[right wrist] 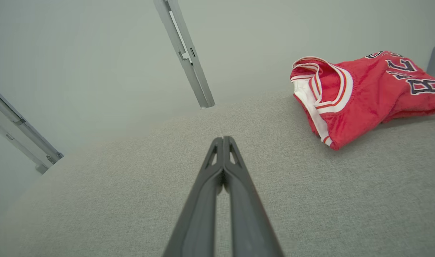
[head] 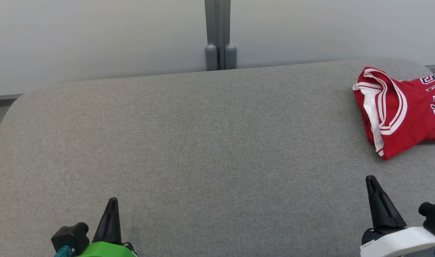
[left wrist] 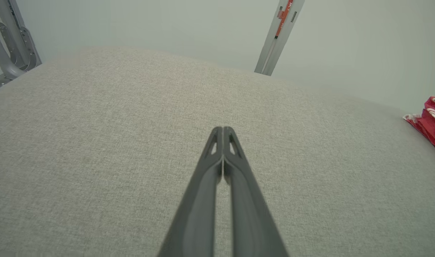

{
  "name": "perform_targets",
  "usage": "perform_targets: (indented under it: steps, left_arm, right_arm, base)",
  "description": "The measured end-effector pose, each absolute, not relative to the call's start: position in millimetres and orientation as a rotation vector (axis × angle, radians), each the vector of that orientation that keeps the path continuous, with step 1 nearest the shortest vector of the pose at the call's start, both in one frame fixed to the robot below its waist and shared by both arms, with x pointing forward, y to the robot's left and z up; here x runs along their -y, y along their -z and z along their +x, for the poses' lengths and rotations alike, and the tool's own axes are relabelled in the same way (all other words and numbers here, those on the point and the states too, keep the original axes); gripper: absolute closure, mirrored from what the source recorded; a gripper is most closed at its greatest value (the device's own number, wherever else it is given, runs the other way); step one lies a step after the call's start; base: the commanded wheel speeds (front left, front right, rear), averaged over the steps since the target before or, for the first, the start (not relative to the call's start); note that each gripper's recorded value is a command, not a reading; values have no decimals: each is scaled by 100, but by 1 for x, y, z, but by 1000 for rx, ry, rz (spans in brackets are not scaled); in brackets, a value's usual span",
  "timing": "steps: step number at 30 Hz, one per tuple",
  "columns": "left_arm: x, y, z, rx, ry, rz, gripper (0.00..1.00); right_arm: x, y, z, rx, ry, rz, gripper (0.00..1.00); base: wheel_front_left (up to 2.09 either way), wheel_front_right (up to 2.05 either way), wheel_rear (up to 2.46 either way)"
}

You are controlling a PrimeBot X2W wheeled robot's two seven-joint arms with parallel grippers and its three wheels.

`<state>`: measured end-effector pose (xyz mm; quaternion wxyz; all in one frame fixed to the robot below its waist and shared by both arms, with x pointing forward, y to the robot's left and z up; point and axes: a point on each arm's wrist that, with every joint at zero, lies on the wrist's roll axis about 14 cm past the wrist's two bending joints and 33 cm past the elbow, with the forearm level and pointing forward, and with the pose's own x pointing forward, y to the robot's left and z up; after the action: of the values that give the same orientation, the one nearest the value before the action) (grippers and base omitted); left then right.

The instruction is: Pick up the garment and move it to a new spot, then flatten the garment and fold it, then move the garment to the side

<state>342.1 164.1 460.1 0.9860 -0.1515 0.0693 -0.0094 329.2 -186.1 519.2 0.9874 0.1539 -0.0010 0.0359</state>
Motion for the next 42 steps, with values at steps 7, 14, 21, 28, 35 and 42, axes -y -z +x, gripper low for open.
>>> perform_targets:
  steps: [7, 14, 21, 28, 35, 42]
  left_arm:
    - [-169, -457, 345, -166, -10, -427, 100]
    - [-173, -457, 350, -180, -30, -537, 100]
    - [-176, -459, 354, -183, -46, -647, 100]
    - [-179, -461, 358, -182, -55, -746, 100]
    - [-181, -465, 362, -174, -61, -837, 100]
    - [-182, -467, 364, -171, -66, -926, 100]
  right_arm:
    - [187, -517, 335, -2, -65, 436, 100]
    - [188, -515, 341, -6, -59, 550, 100]
    - [190, -513, 345, -10, -52, 657, 100]
    - [191, -510, 350, -17, -44, 756, 100]
    - [192, -509, 354, -21, -36, 845, 100]
    - [193, -507, 358, -24, -29, 931, 100]
  base:
    - [0, 0, 0]
    - [0, 0, 0]
    - [0, 0, 0]
    - [0, 0, 0]
    - [0, 0, 0]
    - [0, 0, 0]
